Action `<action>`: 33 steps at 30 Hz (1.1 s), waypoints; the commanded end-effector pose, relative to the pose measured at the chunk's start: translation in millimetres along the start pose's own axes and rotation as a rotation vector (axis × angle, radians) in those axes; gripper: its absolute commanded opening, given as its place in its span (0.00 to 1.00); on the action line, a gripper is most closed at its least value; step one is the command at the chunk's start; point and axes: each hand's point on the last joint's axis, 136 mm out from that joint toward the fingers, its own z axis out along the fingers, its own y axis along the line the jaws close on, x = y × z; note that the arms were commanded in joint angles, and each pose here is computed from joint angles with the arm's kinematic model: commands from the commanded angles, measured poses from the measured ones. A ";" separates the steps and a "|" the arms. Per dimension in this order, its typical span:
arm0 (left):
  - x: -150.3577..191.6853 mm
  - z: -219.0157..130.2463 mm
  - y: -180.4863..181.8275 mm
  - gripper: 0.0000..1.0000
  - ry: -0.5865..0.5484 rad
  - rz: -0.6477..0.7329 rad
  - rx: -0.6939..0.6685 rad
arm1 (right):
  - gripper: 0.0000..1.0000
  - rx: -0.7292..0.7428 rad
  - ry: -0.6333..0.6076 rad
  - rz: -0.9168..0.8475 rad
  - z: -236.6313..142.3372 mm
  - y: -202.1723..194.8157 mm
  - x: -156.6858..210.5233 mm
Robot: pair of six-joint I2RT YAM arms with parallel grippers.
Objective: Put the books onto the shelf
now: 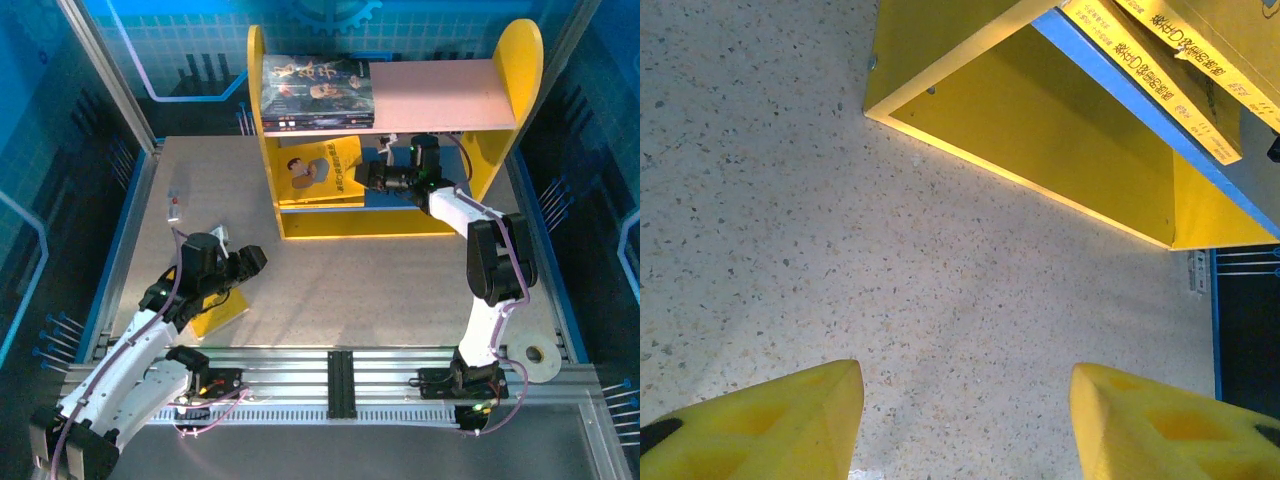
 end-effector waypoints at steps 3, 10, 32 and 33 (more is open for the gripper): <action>-4.8 -4.4 -7.1 0.58 -0.006 0.019 0.025 | 0.09 -0.119 0.021 0.001 13.9 23.0 3.8; -5.2 -5.0 -7.0 0.58 -0.007 0.018 0.024 | 0.09 -0.185 0.000 0.042 14.0 24.0 -1.0; -4.0 -5.9 -6.2 0.57 -0.008 0.012 0.028 | 0.09 -0.141 0.052 0.007 2.6 28.0 16.9; -3.8 -5.9 -5.8 0.57 -0.008 0.010 0.027 | 0.09 -0.135 0.054 0.003 2.0 27.7 17.9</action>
